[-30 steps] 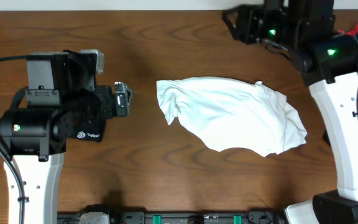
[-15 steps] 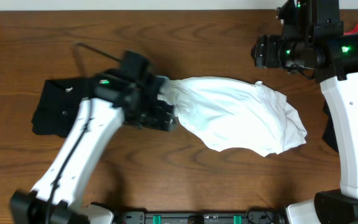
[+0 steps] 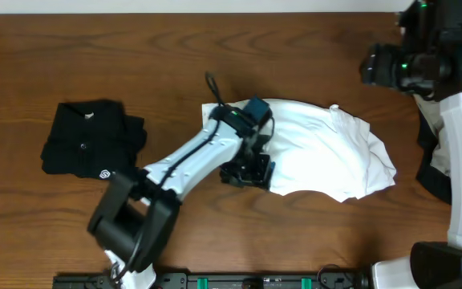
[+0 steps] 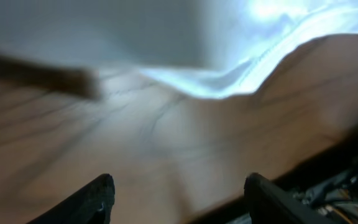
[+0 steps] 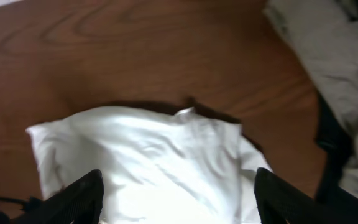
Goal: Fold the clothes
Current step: 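Grasp the white shirt's left edge with the left gripper and lift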
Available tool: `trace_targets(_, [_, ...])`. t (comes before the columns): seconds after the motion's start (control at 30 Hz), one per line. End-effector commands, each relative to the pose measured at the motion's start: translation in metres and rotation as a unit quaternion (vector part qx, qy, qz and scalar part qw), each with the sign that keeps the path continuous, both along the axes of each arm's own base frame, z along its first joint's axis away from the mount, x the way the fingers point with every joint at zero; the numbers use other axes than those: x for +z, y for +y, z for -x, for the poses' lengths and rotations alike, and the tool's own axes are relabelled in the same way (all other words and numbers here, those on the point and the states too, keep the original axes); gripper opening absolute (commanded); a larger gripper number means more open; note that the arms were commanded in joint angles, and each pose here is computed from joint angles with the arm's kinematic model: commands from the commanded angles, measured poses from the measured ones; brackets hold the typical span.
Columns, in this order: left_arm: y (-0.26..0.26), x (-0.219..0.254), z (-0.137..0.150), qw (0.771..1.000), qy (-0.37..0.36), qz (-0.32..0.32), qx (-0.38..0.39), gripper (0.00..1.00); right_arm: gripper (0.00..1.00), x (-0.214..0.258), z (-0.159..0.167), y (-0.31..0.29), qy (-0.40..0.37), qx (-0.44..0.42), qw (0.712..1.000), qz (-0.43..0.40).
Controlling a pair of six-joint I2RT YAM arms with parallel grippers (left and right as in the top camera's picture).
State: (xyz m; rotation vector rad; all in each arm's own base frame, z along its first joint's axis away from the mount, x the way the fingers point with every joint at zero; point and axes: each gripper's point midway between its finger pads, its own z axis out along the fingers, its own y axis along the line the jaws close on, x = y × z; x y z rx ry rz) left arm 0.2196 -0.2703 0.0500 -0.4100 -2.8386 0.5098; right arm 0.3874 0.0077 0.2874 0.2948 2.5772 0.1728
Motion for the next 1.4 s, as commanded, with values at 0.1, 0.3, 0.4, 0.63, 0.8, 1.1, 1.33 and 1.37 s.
trace_targets(0.1, [-0.026, -0.029, -0.002, 1.0, -0.001, 0.009, 0.007, 0.69, 0.76, 0.004, 0.003, -0.021, -0.003, -0.025, 1.0, 0.006])
trace_targets(0.3, [-0.03, -0.044, -0.012, 1.0, -0.02, 0.003, 0.01, 0.59, 0.76, 0.004, 0.003, -0.021, -0.003, -0.025, 1.0, 0.006])
trace_targets(0.4, [-0.023, -0.052, -0.016, 0.999, -0.03, -0.02, 0.01, 0.55, 0.76, 0.004, 0.003, -0.021, -0.003, -0.025, 1.0, 0.006])
trace_targets(0.63, [-0.005, -0.064, -0.025, 0.996, -0.064, -0.068, -0.012, 0.13, 0.75, 0.004, 0.003, -0.021, -0.002, -0.025, 1.0, 0.006])
trace_targets(0.8, [0.033, -0.064, -0.028, 0.988, -0.062, -0.139, -0.006, 0.06, 0.74, 0.003, 0.005, -0.021, 0.002, -0.025, 1.0, 0.006])
trace_targets(1.1, [0.155, -0.009, -0.103, 0.947, -0.139, -0.274, 0.098, 0.06, 0.75, 0.002, 0.006, -0.02, 0.004, -0.024, 1.0, 0.005])
trace_targets(1.33, [0.221, 0.032, -0.157, 0.927, -0.177, -0.254, 0.21, 0.06, 0.75, -0.01, 0.01, 0.004, 0.023, 0.012, 0.998, -0.049])
trace_targets(1.37, [0.223, 0.034, -0.159, 0.932, -0.174, -0.241, 0.207, 0.06, 0.75, -0.014, 0.012, 0.012, 0.03, 0.029, 0.997, -0.061])
